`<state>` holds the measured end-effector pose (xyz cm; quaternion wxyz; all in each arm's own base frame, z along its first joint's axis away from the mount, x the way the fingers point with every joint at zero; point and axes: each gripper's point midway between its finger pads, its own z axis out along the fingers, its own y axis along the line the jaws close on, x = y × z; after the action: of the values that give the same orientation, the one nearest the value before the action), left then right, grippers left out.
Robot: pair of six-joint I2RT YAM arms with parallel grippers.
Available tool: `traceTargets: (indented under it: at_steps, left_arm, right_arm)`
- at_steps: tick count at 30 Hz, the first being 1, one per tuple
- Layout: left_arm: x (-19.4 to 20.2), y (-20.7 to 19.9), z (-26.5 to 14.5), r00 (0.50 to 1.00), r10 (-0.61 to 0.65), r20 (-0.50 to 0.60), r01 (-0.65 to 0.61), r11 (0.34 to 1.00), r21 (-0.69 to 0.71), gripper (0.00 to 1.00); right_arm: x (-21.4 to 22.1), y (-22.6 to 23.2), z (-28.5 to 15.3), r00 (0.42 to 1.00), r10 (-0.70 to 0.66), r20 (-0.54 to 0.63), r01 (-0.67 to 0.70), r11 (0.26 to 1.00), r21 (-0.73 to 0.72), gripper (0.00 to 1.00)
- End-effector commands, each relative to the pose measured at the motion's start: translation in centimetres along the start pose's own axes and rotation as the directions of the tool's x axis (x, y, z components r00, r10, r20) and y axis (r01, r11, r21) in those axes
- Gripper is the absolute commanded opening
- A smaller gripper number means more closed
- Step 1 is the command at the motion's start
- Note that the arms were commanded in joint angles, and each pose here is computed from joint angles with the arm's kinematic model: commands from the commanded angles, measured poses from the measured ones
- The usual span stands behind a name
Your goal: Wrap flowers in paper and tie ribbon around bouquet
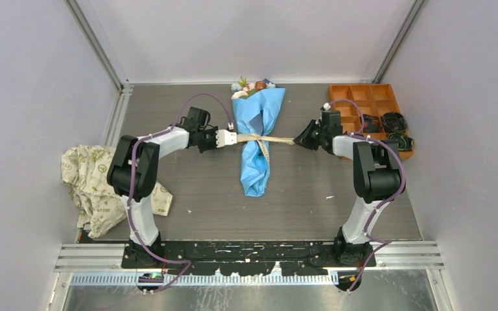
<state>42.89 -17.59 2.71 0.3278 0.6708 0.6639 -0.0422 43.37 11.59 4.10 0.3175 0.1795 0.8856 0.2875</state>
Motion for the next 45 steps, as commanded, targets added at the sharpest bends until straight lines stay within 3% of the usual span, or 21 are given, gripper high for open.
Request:
traceTargets:
  at_steps: [1, 11, 32, 36, 37, 39, 40, 41, 42, 43, 45]
  left_arm:
    - [1.6, 0.8, -1.1, 0.999, 0.042, -0.027, -0.043, 0.999, -0.024, 0.00]
    - [4.1, 1.1, -2.5, 0.996, 0.058, -0.070, -0.060, 0.998, -0.028, 0.00]
    - [3.8, 0.2, -3.4, 0.998, 0.044, -0.045, -0.045, 0.999, -0.026, 0.01]
    - [2.6, -0.9, -3.8, 0.999, 0.051, -0.013, -0.051, 0.999, -0.001, 0.00]
    - [1.4, -1.7, -4.0, 0.998, 0.055, 0.010, -0.055, 0.998, 0.021, 0.00]
    - [-1.0, -3.6, -4.6, 0.998, 0.036, 0.057, -0.040, 0.996, 0.078, 0.01]
    - [-2.1, -4.5, -5.1, 0.997, 0.019, 0.076, -0.027, 0.994, 0.108, 0.30]
    - [-3.2, -5.4, -5.7, 0.995, -0.001, 0.099, -0.013, 0.990, 0.139, 0.83]
    - [-4.3, -5.9, -7.1, 0.992, -0.010, 0.123, -0.009, 0.988, 0.153, 0.99]
    - [-5.1, -6.2, -8.5, 0.990, -0.020, 0.143, -0.004, 0.987, 0.163, 0.99]
    - [-6.3, -7.2, -11.8, 0.988, -0.036, 0.149, 0.008, 0.982, 0.190, 1.00]
  right_arm:
    - [-0.1, -2.6, -0.4, 1.000, 0.016, -0.009, -0.015, 0.995, 0.099, 0.01]
    - [-0.7, -7.3, -2.6, 0.995, 0.103, 0.008, -0.102, 0.972, 0.213, 0.01]
    - [-0.2, -8.1, -3.2, 0.997, 0.078, -0.013, -0.072, 0.963, 0.260, 0.01]
    - [-0.4, -7.1, -3.6, 1.000, 0.009, -0.023, -0.002, 0.961, 0.275, 0.01]
    - [-0.3, -6.2, -3.7, 0.998, -0.029, -0.048, 0.041, 0.964, 0.263, 0.08]
    - [0.1, -2.9, -3.7, 0.989, -0.105, -0.107, 0.125, 0.972, 0.200, 0.39]
    - [-0.4, -1.8, -4.3, 0.987, -0.120, -0.107, 0.139, 0.973, 0.182, 0.50]
    - [-1.4, -1.0, -5.3, 0.987, -0.134, -0.084, 0.148, 0.972, 0.184, 0.70]
    - [-2.5, -0.4, -6.6, 0.986, -0.158, -0.050, 0.165, 0.966, 0.200, 0.84]
    - [-3.8, 0.5, -8.3, 0.983, -0.185, -0.010, 0.183, 0.959, 0.218, 0.95]
    - [-6.5, 2.4, -11.9, 0.966, -0.248, 0.079, 0.221, 0.942, 0.252, 0.99]
